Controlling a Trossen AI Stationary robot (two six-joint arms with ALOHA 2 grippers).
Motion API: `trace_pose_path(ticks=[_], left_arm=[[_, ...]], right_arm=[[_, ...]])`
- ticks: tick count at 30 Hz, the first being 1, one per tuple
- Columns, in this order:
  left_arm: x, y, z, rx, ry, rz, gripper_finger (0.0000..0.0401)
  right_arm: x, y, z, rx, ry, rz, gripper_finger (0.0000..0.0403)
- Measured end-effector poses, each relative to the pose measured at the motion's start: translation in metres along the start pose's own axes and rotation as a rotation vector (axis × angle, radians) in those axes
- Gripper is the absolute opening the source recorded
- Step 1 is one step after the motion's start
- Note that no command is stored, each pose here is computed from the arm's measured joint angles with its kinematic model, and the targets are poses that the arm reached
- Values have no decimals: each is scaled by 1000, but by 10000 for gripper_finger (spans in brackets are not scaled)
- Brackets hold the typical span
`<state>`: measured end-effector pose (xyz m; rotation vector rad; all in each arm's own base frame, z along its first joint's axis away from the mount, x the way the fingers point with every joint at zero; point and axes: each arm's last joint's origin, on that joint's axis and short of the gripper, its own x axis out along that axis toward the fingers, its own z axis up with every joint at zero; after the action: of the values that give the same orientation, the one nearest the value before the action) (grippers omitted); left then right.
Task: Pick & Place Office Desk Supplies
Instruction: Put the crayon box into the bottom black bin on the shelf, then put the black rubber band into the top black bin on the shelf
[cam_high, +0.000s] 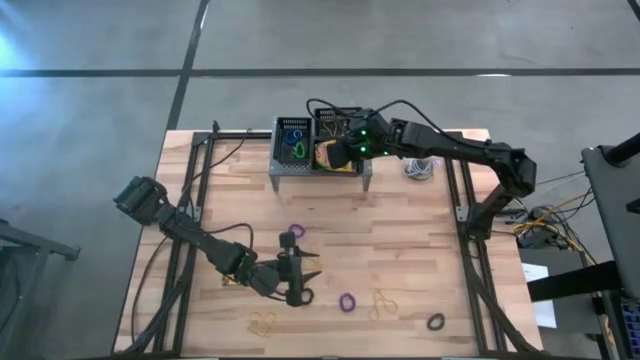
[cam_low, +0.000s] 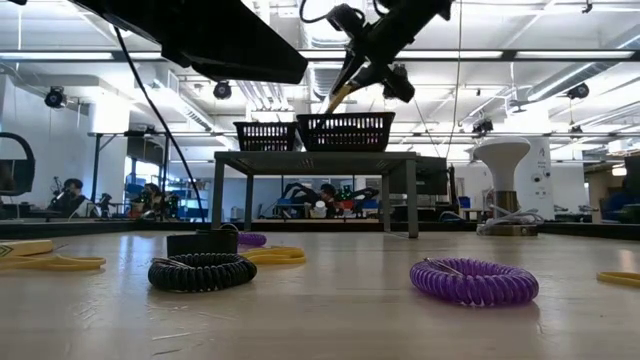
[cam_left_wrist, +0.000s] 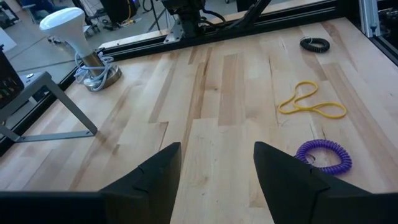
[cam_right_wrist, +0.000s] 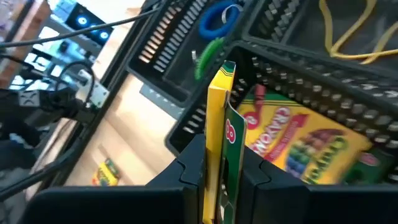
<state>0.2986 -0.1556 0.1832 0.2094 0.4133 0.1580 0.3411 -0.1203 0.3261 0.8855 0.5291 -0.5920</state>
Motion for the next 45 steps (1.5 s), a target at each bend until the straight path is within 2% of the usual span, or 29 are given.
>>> trace_pose_path(ticks=[5,12,19,26,31,35,39,42,45], left_arm=[[0,0,0,0,0,1,204],[0,0,0,0,0,2,204],[0,0,0,0,0,2,204],[0,0,0,0,0,2,204],[0,0,0,0,0,3,204],[0,0,0,-1,0,3,204],[0,0,0,-4,-1,3,204],[0,0,0,-5,-1,3,204],[0,0,0,-6,-3,3,204]], right_arm=[[11,-2,0,1,24,12,36],[12,-6,0,-23,37,-12,39],[12,-6,0,-50,33,-21,80],[2,-11,-2,-86,30,-112,114],[-19,-12,0,-139,-30,-182,128],[-44,-13,4,-216,-114,-257,132],[-76,-1,-2,-363,-189,-246,128],[-98,15,-24,-505,-208,-194,122],[-113,28,-59,-636,-199,-142,117]])
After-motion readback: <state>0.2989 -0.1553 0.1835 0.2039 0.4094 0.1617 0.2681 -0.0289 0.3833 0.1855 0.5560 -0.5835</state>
